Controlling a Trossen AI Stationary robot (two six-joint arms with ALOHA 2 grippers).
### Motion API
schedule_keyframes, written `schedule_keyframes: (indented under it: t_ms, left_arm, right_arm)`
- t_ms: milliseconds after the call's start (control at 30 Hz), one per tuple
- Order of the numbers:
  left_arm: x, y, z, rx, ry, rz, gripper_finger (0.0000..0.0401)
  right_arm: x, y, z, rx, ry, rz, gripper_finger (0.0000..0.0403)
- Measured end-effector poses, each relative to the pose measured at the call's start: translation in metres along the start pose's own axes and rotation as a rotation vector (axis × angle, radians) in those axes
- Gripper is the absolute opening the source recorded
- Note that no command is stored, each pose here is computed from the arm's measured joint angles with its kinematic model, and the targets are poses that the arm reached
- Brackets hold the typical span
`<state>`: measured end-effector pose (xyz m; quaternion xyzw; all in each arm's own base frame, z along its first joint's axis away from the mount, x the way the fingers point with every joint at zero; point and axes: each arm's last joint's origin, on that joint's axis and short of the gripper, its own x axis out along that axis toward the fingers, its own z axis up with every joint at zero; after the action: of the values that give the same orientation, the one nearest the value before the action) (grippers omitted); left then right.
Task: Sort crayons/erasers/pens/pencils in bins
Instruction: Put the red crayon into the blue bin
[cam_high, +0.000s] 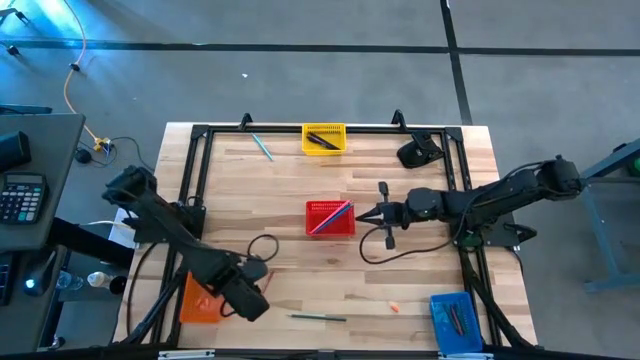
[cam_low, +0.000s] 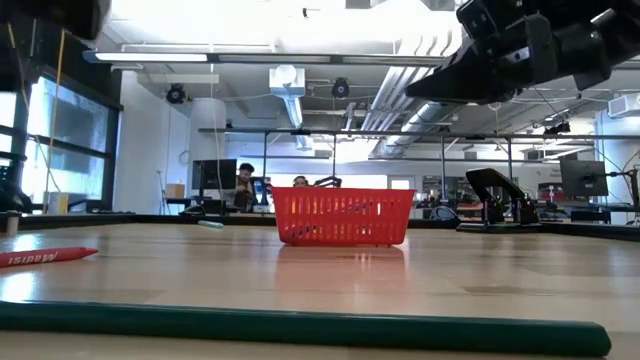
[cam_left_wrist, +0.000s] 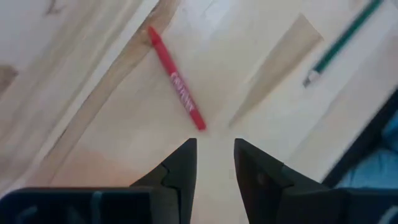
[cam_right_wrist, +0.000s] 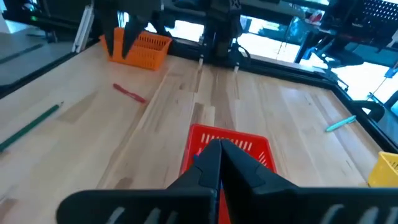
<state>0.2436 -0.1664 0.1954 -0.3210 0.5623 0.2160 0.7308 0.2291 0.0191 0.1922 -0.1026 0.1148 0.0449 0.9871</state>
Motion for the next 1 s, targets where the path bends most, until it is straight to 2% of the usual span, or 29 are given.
schedule_keyframes:
  t_ms: [300,433,800,1000]
  left_arm:
    - [0.027,-0.001,0.011,-0.028,-0.014,0.062,0.0153]
    - [0.035,-0.001,0.012,-0.024,-0.006,0.083,0.0165]
    - [0.064,-0.004,0.009,-0.032,0.010,0.127,0.0148]
    - [0.067,-0.003,0.010,-0.037,0.017,0.148,0.0121]
  right_arm:
    - [0.000,0.004,0.004,0.012,-0.037,-0.016,0.0000]
    - [0.000,0.006,0.005,0.007,-0.037,-0.034,0.0000]
    - [0.000,0.005,0.005,0.001,-0.036,-0.038,0.0000]
    - [0.000,0.005,0.005,-0.002,-0.035,-0.038,0.0000]
